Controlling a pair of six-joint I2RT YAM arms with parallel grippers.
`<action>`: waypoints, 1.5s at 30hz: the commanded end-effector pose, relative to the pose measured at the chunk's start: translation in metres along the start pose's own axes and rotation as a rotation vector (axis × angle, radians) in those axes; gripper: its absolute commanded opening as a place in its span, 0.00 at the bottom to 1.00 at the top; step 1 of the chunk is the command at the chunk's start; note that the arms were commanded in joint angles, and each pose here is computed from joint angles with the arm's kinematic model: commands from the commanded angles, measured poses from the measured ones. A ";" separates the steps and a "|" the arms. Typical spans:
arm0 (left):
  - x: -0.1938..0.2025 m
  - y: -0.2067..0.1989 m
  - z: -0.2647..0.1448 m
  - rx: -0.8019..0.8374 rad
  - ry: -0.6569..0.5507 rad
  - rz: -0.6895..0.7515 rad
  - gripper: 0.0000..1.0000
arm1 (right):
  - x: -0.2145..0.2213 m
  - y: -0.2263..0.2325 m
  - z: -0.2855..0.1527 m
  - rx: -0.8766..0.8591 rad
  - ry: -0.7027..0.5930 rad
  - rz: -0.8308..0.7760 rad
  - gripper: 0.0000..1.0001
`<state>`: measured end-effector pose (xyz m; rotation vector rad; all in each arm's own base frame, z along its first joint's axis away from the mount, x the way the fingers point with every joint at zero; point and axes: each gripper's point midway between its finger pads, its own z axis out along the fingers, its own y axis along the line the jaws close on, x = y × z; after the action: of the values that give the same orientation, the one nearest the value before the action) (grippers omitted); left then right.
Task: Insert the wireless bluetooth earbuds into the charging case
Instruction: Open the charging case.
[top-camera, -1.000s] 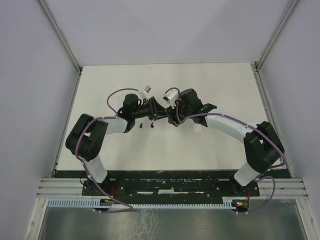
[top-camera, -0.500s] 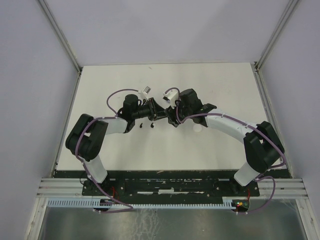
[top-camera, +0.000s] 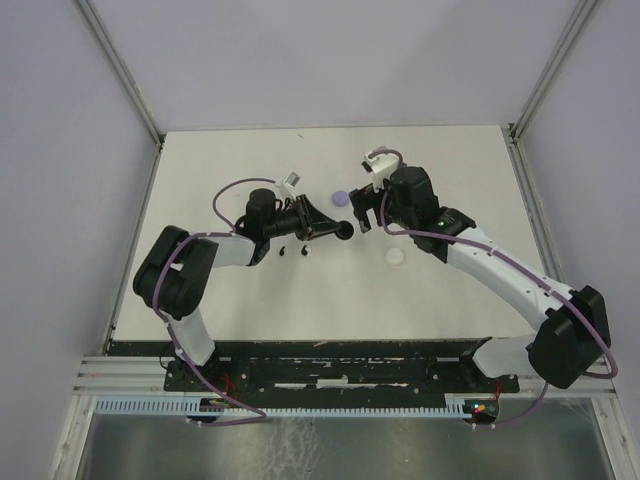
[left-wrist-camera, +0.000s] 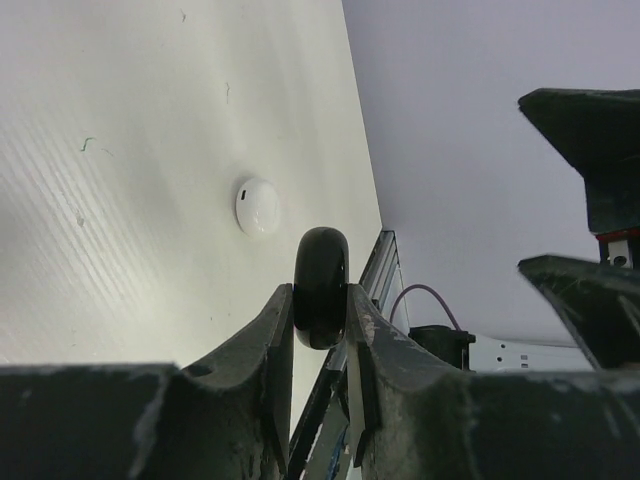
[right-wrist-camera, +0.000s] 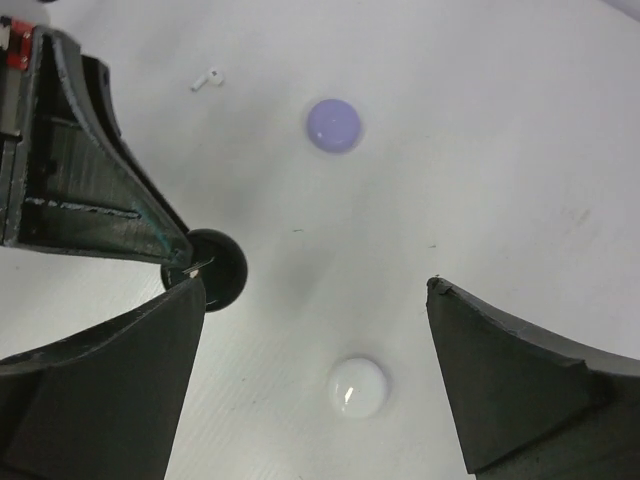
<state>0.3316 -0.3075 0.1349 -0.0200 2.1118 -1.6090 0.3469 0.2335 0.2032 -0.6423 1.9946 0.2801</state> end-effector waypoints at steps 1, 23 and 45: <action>-0.017 -0.015 0.003 0.058 -0.051 0.021 0.08 | -0.009 -0.022 -0.009 0.122 -0.014 0.074 1.00; -0.027 -0.040 0.000 0.129 -0.079 0.007 0.06 | 0.032 0.002 0.050 0.030 0.098 0.113 1.00; -0.101 0.017 -0.118 0.201 -0.639 -0.332 0.03 | 0.048 0.055 0.093 -0.062 0.180 0.113 0.96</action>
<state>0.3824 -0.1888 0.1422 -0.7134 1.7180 -1.6320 0.3653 0.2542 0.0912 -0.5488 2.2831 0.2641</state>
